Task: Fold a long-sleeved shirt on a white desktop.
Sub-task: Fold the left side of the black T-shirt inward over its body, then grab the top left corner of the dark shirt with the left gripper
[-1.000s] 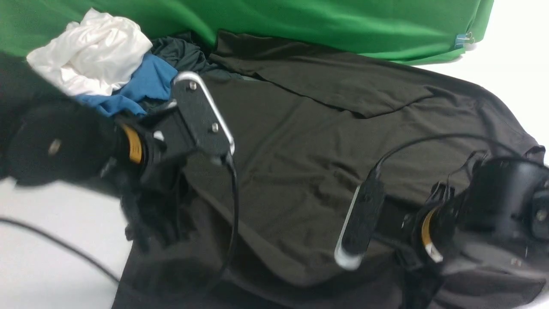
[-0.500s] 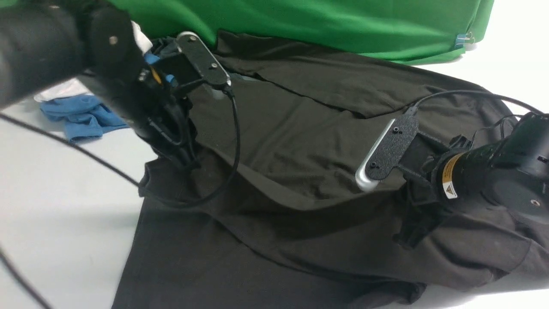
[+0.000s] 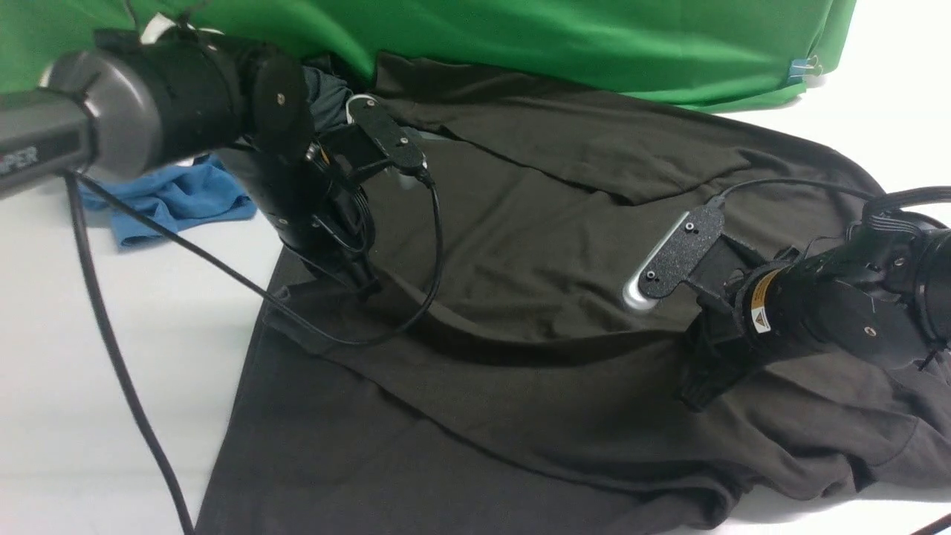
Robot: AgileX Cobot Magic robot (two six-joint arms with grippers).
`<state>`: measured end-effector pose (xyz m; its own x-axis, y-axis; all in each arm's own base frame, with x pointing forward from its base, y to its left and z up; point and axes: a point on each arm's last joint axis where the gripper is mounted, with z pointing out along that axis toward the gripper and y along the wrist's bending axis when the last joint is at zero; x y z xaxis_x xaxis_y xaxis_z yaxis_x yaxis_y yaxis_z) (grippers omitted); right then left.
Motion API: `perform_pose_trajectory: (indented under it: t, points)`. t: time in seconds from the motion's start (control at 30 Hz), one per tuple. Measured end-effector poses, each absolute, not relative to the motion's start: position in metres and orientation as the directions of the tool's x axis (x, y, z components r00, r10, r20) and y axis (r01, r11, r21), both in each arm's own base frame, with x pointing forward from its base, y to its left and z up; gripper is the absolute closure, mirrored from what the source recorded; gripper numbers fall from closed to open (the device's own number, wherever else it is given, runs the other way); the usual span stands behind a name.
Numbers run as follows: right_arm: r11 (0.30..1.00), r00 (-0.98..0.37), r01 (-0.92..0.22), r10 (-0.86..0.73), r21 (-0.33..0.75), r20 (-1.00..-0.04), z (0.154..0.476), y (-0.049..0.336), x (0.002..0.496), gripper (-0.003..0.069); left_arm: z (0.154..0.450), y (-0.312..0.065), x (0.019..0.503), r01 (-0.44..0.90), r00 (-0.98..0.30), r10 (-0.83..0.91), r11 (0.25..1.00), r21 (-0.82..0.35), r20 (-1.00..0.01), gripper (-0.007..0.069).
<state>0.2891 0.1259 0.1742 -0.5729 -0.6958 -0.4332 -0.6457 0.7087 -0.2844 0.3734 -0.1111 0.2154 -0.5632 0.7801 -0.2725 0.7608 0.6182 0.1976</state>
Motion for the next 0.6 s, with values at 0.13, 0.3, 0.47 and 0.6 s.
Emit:
perform_pose_trajectory:
  t: [0.13,0.3,0.47,0.6]
  points:
    - [0.707,-0.55,-0.645,-0.692,-0.288,-0.467,0.175,0.128,0.292,0.0449,0.216,-0.113,0.379,0.746,-0.549,0.772,0.625,0.23,-0.319,0.0578]
    - [0.711,-0.558,-0.64,-0.691,-0.292,-0.458,0.177,0.127,0.291,0.0424,0.221,-0.114,0.389,0.722,-0.499,0.775,0.619,0.308,-0.388,0.051]
    - [0.745,-0.61,-0.597,-0.662,-0.298,-0.435,0.201,0.118,0.282,0.0423,0.225,-0.108,0.394,0.693,-0.486,0.766,0.631,0.349,-0.42,0.035]
    - [0.781,-0.606,-0.556,-0.615,-0.284,-0.504,0.231,0.113,0.27,0.0421,0.236,-0.104,0.392,0.661,-0.503,0.738,0.664,0.349,-0.45,0.0261]
